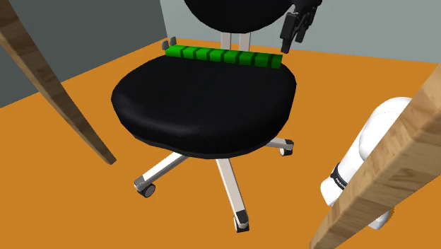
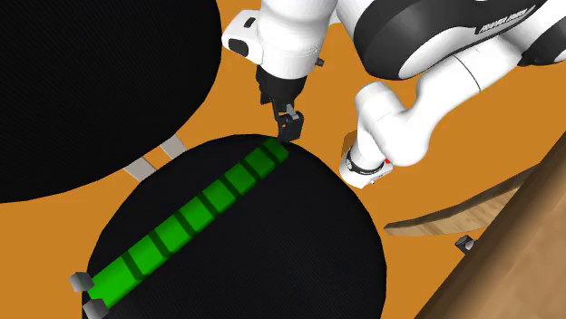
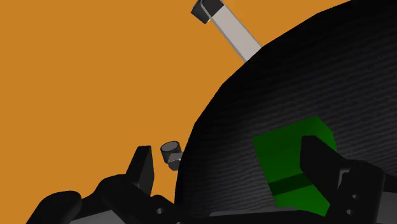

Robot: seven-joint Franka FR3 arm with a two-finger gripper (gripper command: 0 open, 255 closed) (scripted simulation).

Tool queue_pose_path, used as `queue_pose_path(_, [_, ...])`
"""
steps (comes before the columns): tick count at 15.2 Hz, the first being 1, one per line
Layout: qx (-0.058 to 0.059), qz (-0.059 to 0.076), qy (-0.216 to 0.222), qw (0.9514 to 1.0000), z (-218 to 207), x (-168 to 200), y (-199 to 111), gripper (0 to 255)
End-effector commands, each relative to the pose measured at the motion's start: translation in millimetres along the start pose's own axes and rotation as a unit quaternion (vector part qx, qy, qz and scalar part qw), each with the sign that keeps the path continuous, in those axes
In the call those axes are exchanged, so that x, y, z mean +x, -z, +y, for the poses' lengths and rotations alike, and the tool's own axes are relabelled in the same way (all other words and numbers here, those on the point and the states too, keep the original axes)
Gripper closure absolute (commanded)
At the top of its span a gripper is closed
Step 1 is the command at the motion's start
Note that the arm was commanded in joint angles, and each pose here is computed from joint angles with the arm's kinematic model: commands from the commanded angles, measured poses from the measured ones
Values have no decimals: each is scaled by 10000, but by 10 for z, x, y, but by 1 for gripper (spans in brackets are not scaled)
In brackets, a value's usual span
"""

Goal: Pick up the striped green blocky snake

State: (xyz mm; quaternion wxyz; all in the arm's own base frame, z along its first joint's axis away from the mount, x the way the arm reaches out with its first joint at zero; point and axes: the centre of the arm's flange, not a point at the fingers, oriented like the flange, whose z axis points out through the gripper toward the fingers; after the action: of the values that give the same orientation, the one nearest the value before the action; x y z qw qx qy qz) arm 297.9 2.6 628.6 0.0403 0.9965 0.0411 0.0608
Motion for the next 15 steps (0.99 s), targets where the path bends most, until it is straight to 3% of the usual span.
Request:
queue_pose_path(1, [0,0,0,10000,0,0,0,0])
queue_pose_path(8, [-27,-136,551,9984,-416,872,13,0])
queue_pose_path(15, [-55,-272,1101,9935,-924,1692,1,0])
